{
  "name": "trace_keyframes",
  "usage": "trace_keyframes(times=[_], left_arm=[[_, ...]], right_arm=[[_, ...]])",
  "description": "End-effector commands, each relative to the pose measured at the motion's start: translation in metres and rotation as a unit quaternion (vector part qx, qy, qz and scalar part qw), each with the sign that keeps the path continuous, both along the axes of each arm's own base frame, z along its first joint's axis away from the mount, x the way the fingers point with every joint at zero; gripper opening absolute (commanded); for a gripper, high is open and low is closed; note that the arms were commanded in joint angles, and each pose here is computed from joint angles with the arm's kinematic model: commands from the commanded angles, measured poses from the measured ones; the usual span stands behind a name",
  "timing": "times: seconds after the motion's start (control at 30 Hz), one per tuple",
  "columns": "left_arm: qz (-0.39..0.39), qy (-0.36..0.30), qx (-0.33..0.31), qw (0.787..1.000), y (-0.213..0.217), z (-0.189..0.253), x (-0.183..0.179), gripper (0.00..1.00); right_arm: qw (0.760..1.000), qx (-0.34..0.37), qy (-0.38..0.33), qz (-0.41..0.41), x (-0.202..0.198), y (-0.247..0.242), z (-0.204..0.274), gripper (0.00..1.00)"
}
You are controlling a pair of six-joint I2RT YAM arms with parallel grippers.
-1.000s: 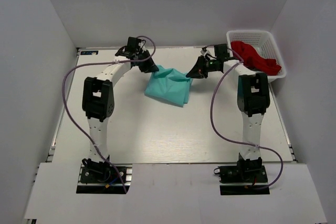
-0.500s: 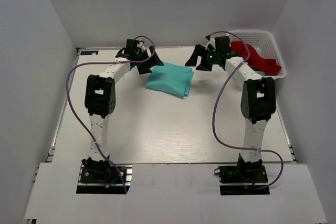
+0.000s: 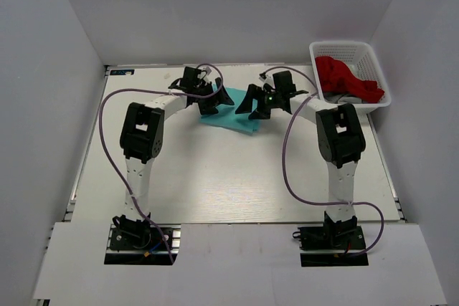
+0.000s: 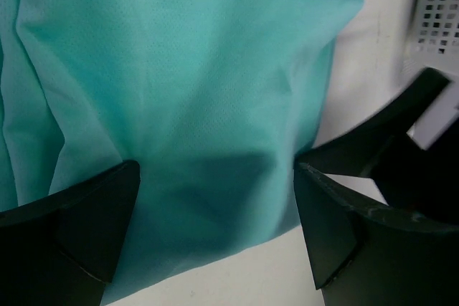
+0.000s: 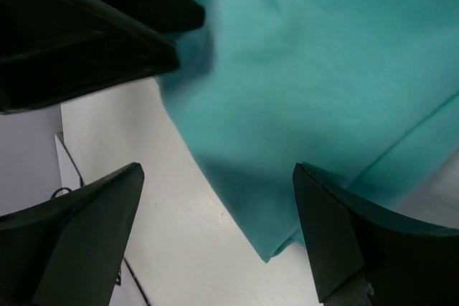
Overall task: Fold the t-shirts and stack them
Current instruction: Fold the long partially folded tshirt into a neat square
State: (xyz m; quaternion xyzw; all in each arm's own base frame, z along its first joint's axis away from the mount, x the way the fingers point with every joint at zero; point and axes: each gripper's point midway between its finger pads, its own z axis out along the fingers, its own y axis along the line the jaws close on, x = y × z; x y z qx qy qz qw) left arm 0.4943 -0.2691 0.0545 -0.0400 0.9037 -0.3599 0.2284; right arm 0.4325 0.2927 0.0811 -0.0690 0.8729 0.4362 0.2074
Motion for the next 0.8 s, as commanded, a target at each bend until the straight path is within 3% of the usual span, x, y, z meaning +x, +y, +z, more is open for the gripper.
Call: trace_keyframes(times=[0.0,0.2,0.3,0.57,0.77], left_arm=[[0.015,0.016,0.016,1.0,0.017,0.0,-0.016,1.0],[0.064,0.04,0.089,0.993,0.05,-0.024,-0.025,1.0],[0.068,0.046,0.113,0.99,0.059,-0.032,-0.029,1.0],[0.097,0.053,0.168,0.98,0.083,-0.034,-0.039,1.0],[0.129,0.045,0.228,0.964,0.112,-0.026,-0.037,1.0]], right_arm=[[1.0,0.023,0.016,0.002,-0.003,-0.001,-0.018,0.9],[0.994,-0.034,0.095,-0.053,-0.021,-0.033,-0.086,0.9],[0.992,-0.05,0.091,-0.067,-0.02,-0.043,-0.091,0.9],[0.998,-0.031,0.049,0.0,-0.027,-0.017,-0.059,0.9],[0.997,-0.002,-0.033,0.068,-0.039,0.008,0.01,0.9]])
